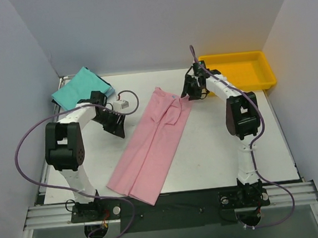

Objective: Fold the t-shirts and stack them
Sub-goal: Rotate the tshirt 90 degrees

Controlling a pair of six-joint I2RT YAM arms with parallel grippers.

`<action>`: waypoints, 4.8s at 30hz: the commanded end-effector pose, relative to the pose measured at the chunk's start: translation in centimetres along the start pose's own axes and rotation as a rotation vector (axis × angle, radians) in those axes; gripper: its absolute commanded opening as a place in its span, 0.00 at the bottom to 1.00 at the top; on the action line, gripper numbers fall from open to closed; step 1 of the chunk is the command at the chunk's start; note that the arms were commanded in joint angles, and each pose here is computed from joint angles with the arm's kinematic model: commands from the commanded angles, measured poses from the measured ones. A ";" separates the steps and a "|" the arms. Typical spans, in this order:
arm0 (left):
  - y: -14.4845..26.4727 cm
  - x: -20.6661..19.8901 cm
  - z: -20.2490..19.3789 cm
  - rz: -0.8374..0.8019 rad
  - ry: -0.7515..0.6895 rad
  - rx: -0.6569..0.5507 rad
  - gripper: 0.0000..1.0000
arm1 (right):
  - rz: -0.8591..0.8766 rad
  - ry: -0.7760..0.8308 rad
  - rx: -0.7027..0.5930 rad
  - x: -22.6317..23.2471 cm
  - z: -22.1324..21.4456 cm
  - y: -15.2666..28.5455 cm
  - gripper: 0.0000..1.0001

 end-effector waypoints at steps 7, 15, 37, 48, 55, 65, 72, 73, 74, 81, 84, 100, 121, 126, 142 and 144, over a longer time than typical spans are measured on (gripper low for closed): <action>-2.4 -4.2 -3.9 -0.213 0.045 0.106 0.45 | -0.167 0.017 0.043 -1.7 0.0 -0.8 0.32; -2.6 -6.7 -4.7 -0.332 0.027 0.096 0.45 | -0.087 -0.037 0.080 -0.9 1.7 -4.3 0.00; 0.0 -7.0 2.9 -0.324 -0.174 0.056 0.49 | 0.023 0.072 -0.198 2.6 7.2 4.7 0.36; -0.3 -5.7 3.5 -0.186 -0.147 0.035 0.49 | -0.336 0.093 -0.077 -2.7 2.3 1.1 0.41; 0.0 -5.4 4.2 -0.145 -0.169 0.010 0.49 | -0.184 0.016 0.063 -2.2 2.3 -2.8 0.41; -0.6 -4.0 7.7 -0.056 -0.123 -0.144 0.49 | 0.068 -0.030 -0.052 0.3 6.6 -5.3 0.00; -1.3 -3.4 13.2 -0.024 -0.104 -0.373 0.49 | 0.187 -0.073 -0.215 0.7 11.1 -6.1 0.00; -2.3 -3.3 13.8 -0.017 -0.086 -0.377 0.49 | 0.194 -0.073 -0.227 0.8 11.5 -5.9 0.00; -2.2 -3.4 15.0 -0.008 -0.091 -0.397 0.49 | 0.204 -0.070 -0.235 0.9 11.7 -5.8 0.00; -7.5 -4.9 19.9 -0.059 -0.099 -0.420 0.49 | 0.277 0.001 -0.209 2.4 11.1 -3.2 0.46; -8.1 -5.9 22.1 -0.070 -0.166 -0.443 0.49 | 0.221 0.008 -0.235 2.3 10.7 -0.6 0.53; -14.1 -6.7 21.9 -0.125 -0.090 -0.399 0.41 | 0.368 0.050 -0.154 5.2 9.0 -1.9 0.52; -16.7 -6.2 19.9 -0.107 -0.043 -0.332 0.42 | 0.385 -0.073 -0.119 3.4 7.9 -5.0 0.00; -17.0 -6.2 19.5 -0.110 -0.033 -0.319 0.42 | 0.345 -0.090 -0.159 2.5 8.8 -4.3 0.00; -17.4 -7.2 18.9 -0.137 -0.044 -0.295 0.42 | 0.257 -0.134 -0.198 0.6 9.0 -5.0 0.00; -17.4 -7.3 18.9 -0.142 -0.047 -0.294 0.42 | 0.255 -0.129 -0.201 0.7 9.2 -5.2 0.00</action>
Point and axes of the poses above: each gripper's point midway between its finger pads, its own y axis back along the fingers, its own x axis along the line the jaws close on, z = x × y, the point moved 7 cm from there along y, back along the fingers, and after that the axes turned 7 degrees about -y, right-handed, at the moved point
